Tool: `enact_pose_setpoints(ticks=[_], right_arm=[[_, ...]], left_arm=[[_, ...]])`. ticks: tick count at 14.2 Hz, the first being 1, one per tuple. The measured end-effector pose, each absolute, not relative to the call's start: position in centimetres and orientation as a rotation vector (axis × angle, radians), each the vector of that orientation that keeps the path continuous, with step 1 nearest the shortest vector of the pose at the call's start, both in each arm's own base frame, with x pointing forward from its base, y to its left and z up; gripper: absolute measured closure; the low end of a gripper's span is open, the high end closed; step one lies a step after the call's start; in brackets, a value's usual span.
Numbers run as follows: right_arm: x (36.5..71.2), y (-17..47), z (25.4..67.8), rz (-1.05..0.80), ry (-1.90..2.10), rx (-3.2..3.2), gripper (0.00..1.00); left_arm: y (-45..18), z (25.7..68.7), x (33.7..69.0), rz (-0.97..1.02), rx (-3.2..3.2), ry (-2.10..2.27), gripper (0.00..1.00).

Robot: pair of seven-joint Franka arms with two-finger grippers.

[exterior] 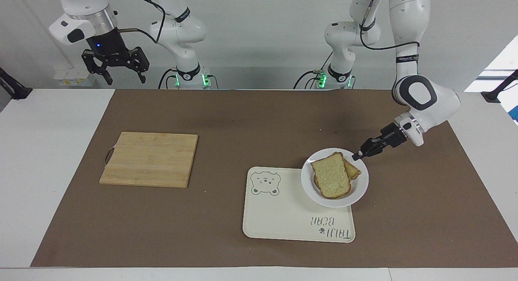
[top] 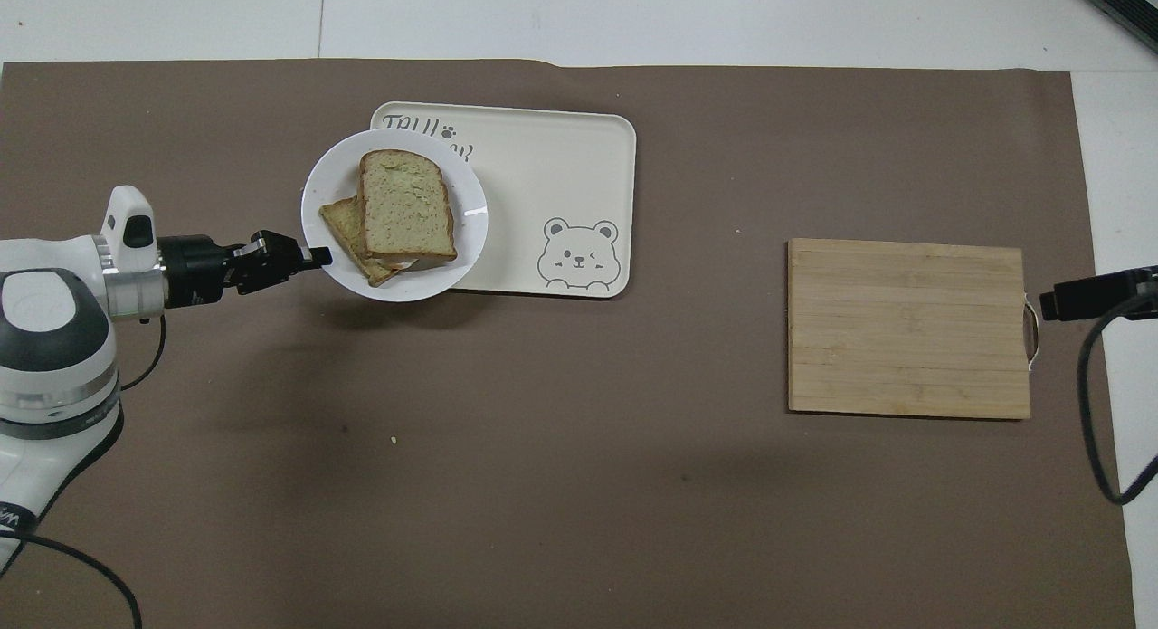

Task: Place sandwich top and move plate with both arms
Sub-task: 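Slide the plate with the left gripper onto the bear tray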

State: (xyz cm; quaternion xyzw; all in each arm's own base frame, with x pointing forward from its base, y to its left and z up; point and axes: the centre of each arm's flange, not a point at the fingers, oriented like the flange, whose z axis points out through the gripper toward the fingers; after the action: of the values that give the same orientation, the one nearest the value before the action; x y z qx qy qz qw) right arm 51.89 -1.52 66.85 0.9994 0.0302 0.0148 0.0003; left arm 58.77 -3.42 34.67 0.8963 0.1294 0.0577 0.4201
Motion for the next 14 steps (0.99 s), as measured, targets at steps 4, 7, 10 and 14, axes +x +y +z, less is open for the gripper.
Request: enact_pose_setpoints(ticks=[4,7,10,14], right_arm=[[51.9,-1.5,66.9,0.047,0.095,3.139,0.0],[51.9,-1.5,66.9,0.047,0.095,3.139,0.0],[51.9,-1.5,66.9,0.047,0.095,3.139,0.0],[51.9,-1.5,66.9,0.047,0.095,3.139,0.0]], left_arm=[[-8.0,32.1,60.4,0.157,2.291,0.325,0.95],[-10.4,30.9,61.2,0.174,2.304,0.333,0.95],[-12.5,31.2,61.5,0.213,2.32,0.337,0.95],[-17.9,30.9,60.6,0.245,2.366,0.286,0.89]])
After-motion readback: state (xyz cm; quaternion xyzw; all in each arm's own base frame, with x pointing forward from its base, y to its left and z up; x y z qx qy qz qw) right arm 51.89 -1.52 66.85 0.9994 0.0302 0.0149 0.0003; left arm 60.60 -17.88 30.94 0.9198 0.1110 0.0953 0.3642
